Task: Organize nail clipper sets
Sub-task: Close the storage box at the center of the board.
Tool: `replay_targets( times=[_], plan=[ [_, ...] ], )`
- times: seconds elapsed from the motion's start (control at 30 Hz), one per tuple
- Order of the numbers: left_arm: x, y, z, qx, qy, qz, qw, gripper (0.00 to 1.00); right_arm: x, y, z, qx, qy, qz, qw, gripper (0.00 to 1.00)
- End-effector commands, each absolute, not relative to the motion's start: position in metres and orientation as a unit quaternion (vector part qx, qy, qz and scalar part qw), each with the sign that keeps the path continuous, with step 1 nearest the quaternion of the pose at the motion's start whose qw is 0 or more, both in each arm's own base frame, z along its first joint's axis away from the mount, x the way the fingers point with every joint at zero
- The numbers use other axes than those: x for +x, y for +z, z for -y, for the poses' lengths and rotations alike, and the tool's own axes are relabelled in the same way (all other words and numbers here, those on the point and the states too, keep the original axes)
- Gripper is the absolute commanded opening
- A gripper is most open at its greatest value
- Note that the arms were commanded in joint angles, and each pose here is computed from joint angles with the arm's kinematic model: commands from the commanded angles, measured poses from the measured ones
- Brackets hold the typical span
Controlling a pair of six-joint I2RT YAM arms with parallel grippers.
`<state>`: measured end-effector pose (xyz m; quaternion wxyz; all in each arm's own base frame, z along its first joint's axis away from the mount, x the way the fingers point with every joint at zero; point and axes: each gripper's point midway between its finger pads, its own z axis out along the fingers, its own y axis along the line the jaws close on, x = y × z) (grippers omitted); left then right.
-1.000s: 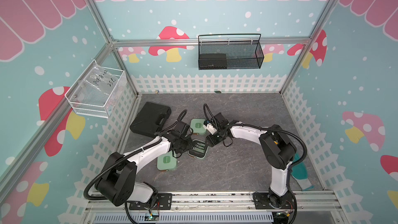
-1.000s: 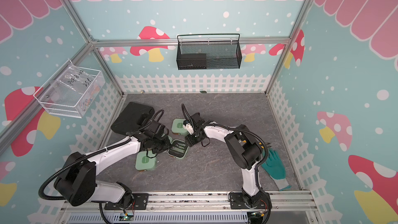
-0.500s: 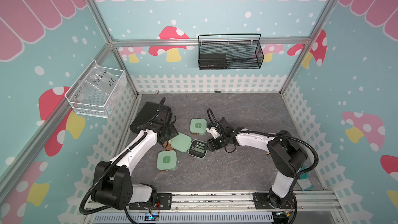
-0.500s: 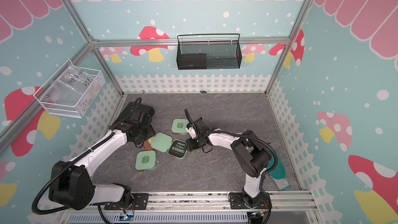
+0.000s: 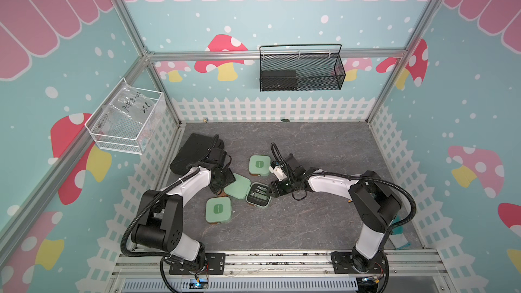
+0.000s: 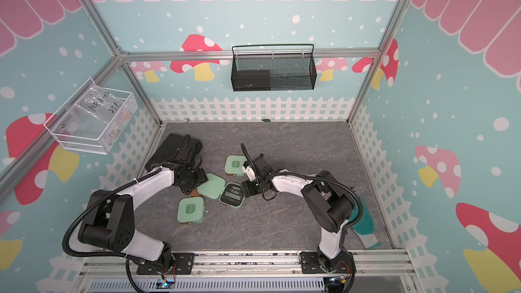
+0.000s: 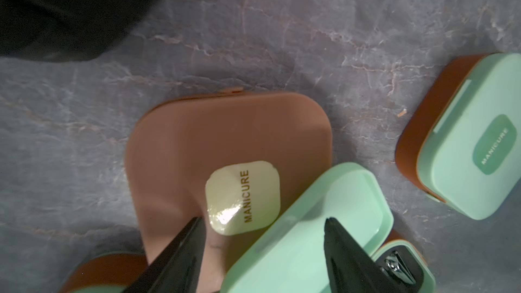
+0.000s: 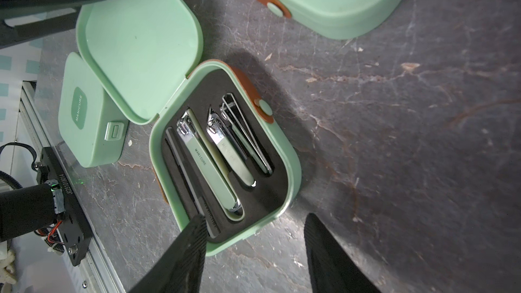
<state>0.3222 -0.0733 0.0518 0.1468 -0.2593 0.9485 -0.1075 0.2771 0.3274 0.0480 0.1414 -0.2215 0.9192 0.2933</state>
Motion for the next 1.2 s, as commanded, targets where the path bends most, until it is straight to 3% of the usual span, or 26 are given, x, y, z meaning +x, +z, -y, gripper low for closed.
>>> replay_targets(
  times=[0.0, 0.27, 0.6, 0.93, 1.17],
  plan=[
    [0.317, 0.039, 0.081, -0.248, -0.127, -0.952, 0.130, 0.70, 0.270, 0.033, -0.326, -0.209, 0.290, -0.926, 0.123, 0.57],
    [0.304, 0.046, 0.104, -0.222, -0.195, -0.949, 0.113, 0.68, 0.260, 0.026, -0.325, -0.200, 0.295, -0.928, 0.108, 0.53],
    [0.292, 0.087, 0.130, -0.191, -0.272, -0.932, 0.142, 0.68, 0.258, 0.021, -0.330, -0.198, 0.308, -0.925, 0.101, 0.41],
    [0.289, 0.124, 0.177, -0.133, -0.317, -0.925, 0.162, 0.68, 0.269, 0.034, -0.348, -0.212, 0.335, -0.911, 0.114, 0.44],
    [0.283, 0.136, 0.218, -0.096, -0.339, -0.922, 0.160, 0.68, 0.276, 0.038, -0.343, -0.214, 0.317, -0.915, 0.132, 0.52]
  ],
)
